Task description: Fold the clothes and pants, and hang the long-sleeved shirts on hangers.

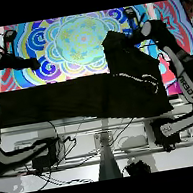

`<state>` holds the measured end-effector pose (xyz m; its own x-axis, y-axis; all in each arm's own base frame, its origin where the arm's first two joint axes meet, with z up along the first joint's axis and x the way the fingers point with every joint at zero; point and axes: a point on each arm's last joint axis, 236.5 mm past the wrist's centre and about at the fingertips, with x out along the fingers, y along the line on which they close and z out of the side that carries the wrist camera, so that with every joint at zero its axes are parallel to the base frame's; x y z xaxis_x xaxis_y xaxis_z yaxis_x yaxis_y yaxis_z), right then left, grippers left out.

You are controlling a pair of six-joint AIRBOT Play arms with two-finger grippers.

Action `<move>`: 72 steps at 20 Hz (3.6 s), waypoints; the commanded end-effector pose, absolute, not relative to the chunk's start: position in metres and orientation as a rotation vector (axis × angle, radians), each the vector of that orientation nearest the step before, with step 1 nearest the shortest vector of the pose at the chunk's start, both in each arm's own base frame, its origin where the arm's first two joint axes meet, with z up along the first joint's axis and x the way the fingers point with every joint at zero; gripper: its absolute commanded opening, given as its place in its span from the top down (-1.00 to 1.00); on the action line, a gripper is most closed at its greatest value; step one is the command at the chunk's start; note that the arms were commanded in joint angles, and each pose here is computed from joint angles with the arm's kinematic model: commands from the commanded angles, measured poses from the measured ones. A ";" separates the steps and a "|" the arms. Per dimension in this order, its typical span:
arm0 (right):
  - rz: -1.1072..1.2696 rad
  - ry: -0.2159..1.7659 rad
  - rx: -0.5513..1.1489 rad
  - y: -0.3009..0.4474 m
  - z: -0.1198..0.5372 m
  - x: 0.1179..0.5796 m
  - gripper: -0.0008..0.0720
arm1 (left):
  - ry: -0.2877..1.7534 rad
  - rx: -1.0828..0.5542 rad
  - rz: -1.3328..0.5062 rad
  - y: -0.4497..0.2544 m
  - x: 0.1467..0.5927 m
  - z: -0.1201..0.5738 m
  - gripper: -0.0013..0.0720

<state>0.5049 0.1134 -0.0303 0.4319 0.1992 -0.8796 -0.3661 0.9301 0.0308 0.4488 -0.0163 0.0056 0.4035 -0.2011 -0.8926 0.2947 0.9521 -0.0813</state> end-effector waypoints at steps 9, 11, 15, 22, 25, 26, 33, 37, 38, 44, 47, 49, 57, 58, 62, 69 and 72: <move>0.381 1.181 -0.302 0.126 -0.051 0.520 0.90 | 1.103 0.087 -0.350 -0.035 0.450 0.006 -0.93; 0.388 1.163 -0.298 0.127 -0.016 0.513 0.90 | 1.086 0.023 -0.376 -0.048 0.452 0.011 -0.93; 0.425 1.102 -0.258 0.130 0.071 0.470 0.90 | 1.013 -0.228 -0.482 -0.096 0.458 0.037 -0.93; 0.289 1.242 -0.184 0.068 0.080 0.310 0.90 | 1.054 -0.382 -0.684 -0.212 0.436 0.042 -0.93; 0.235 1.372 -0.122 0.049 0.056 0.227 0.90 | 1.074 -0.473 -0.713 -0.282 0.433 0.021 -0.93; 0.239 1.417 -0.125 0.046 0.049 0.202 0.90 | 1.076 -0.526 -0.730 -0.308 0.430 0.016 -0.93; 0.249 1.449 -0.129 0.040 0.049 0.155 0.90 | 1.048 -0.604 -0.914 -0.426 0.392 -0.006 -0.93; 0.259 1.389 -0.115 0.046 0.051 0.168 0.90 | 0.970 -0.488 -0.986 -0.455 0.413 0.003 -0.93; 0.258 1.368 -0.113 0.046 0.052 0.173 0.90 | 0.942 -0.379 -1.011 -0.459 0.419 0.001 -0.93; 0.259 1.289 -0.102 0.050 0.057 0.191 0.90 | 1.034 -0.166 -1.103 -0.489 0.394 -0.022 -0.92; 0.258 1.276 -0.101 0.051 0.058 0.194 0.90 | 1.052 -0.036 -1.115 -0.496 0.376 -0.049 -0.55; 0.259 1.277 -0.101 0.051 0.058 0.193 0.90 | 1.018 0.052 -1.087 -0.493 0.382 -0.063 0.14; 0.203 0.902 -0.110 0.050 0.094 0.280 0.90 | 0.617 0.287 -0.868 -0.408 0.482 0.071 0.93; 0.198 0.828 -0.103 0.053 0.102 0.300 0.90 | 0.584 0.295 -0.833 -0.391 0.484 0.102 0.93; 0.180 0.766 -0.072 0.059 0.087 0.351 0.90 | 0.672 0.206 -0.736 -0.337 0.449 0.173 0.92; 0.176 1.015 -0.085 0.060 -0.009 0.366 0.90 | 1.222 0.328 -0.893 -0.317 0.315 0.109 -1.00; 0.165 1.040 -0.110 0.054 -0.015 0.365 0.90 | 1.054 0.322 -0.867 -0.333 0.354 0.113 -0.93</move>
